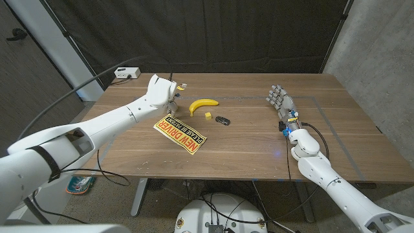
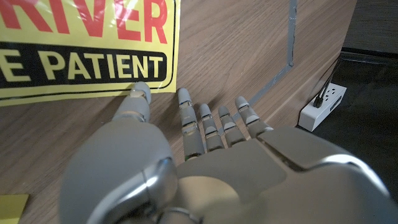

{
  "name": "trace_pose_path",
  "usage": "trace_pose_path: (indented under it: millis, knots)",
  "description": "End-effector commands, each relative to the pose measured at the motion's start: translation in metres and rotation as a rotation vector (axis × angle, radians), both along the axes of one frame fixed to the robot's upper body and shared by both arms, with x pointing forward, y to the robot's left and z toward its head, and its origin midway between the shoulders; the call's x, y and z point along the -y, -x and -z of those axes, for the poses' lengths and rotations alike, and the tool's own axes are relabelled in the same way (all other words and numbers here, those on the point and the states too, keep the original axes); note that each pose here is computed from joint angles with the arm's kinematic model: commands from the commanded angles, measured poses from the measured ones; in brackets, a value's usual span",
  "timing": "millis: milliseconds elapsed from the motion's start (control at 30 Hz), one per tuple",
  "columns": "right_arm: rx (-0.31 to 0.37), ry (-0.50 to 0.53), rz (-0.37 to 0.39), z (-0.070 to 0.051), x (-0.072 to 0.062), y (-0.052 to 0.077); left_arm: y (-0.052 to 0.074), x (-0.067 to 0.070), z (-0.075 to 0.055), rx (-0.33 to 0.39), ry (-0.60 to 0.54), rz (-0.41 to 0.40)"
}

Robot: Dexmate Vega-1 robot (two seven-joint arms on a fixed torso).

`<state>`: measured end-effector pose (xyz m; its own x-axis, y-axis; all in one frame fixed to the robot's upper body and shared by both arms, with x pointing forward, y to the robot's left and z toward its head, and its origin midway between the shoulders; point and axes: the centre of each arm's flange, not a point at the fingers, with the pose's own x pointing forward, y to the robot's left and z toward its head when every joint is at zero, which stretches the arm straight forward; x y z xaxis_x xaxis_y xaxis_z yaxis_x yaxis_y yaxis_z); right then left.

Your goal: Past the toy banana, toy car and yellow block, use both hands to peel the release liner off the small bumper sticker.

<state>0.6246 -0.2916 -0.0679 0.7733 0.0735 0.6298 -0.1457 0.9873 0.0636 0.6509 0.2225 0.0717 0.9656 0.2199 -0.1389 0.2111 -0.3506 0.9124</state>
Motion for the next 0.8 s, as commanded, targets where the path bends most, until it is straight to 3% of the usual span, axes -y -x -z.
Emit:
trace_pose_path:
  millis: [33, 367, 800]
  knots:
    - [0.011, -0.003, 0.018, 0.000, 0.001, 0.006, -0.001, 0.002, 0.009, 0.010, -0.013, 0.022]
    - [0.023, -0.003, 0.034, 0.001, 0.001, 0.011, 0.006, 0.003, 0.015, 0.057, -0.065, 0.010]
    - [0.031, 0.000, 0.052, 0.004, -0.001, 0.015, 0.005, 0.006, 0.025, 0.114, -0.133, 0.014]
